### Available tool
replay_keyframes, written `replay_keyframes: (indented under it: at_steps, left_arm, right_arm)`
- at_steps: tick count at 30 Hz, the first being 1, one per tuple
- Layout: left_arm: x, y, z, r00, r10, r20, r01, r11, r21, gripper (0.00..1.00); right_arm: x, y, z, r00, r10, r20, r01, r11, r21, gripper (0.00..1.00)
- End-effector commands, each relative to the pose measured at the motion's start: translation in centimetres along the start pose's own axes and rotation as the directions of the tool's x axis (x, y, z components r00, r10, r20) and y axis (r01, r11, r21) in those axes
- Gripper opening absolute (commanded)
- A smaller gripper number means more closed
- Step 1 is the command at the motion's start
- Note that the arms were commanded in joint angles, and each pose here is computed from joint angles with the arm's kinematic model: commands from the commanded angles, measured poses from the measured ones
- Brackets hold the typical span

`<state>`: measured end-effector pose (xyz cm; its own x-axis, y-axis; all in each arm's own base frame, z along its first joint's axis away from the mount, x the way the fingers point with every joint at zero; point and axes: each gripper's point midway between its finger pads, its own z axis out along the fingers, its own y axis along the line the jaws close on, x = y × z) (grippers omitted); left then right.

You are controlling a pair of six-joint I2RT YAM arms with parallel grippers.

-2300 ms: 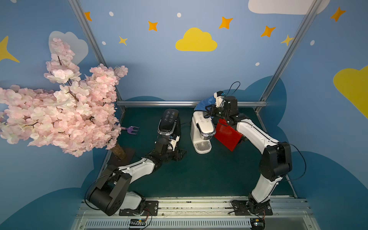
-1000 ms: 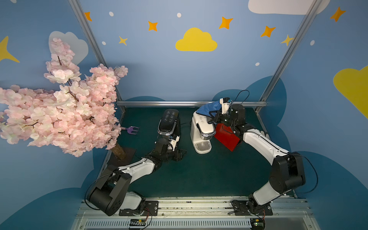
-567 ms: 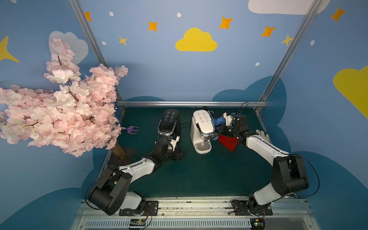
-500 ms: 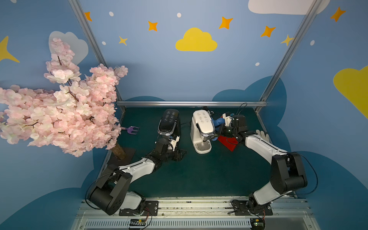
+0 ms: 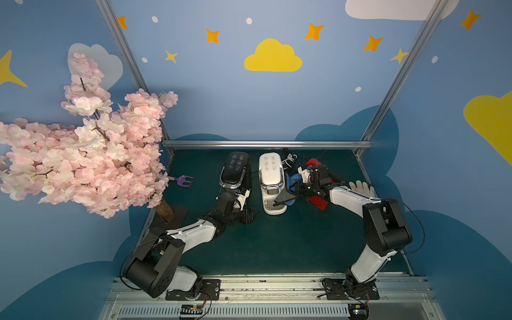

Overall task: Wipe the surface of a coffee machine
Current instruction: Wipe the dirt from the surface of the coffee machine.

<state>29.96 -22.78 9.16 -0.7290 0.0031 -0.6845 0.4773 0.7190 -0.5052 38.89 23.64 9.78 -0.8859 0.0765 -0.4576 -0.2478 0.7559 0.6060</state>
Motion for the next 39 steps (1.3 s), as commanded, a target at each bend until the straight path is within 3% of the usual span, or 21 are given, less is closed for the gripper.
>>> replay_keyframes:
  at_steps: [1, 14, 21, 26, 32, 39]
  left_arm:
    - [-0.7, 0.0, 0.1, 1.0, 0.016, 0.015, -0.016, 1.0, -0.001, 0.59]
    - [-0.7, 0.0, 0.2, 1.0, 0.014, 0.013, -0.014, 1.0, 0.003, 0.59]
    - [-0.8, 0.0, 0.2, 1.0, 0.015, 0.015, -0.015, 1.0, 0.003, 0.59]
    - [-0.7, 0.0, 0.2, 1.0, 0.014, 0.01, -0.014, 1.0, 0.004, 0.58]
    - [-0.7, 0.0, 0.1, 1.0, 0.016, 0.013, -0.016, 1.0, 0.004, 0.58]
    - [-0.7, -0.2, 0.0, 1.0, 0.017, 0.014, -0.017, 1.0, 0.008, 0.58]
  right_arm:
    - [1.7, 0.0, 0.4, 0.997, -0.039, -0.062, 0.042, 0.998, 0.042, 0.0]
    - [3.2, 1.4, -1.8, 0.994, -0.065, -0.089, 0.069, 0.997, 0.046, 0.0]
    - [-1.1, 4.8, -7.2, 0.988, -0.144, 0.055, 0.142, 0.989, 0.037, 0.0]
    - [-3.4, 5.2, -8.2, 0.978, -0.163, 0.133, 0.157, 0.986, 0.056, 0.0]
    - [-5.2, 3.8, -6.5, 0.979, -0.113, 0.172, 0.106, 0.993, 0.052, 0.0]
    - [-2.8, 1.4, -0.9, 0.998, -0.054, 0.034, 0.053, 0.998, 0.022, 0.0]
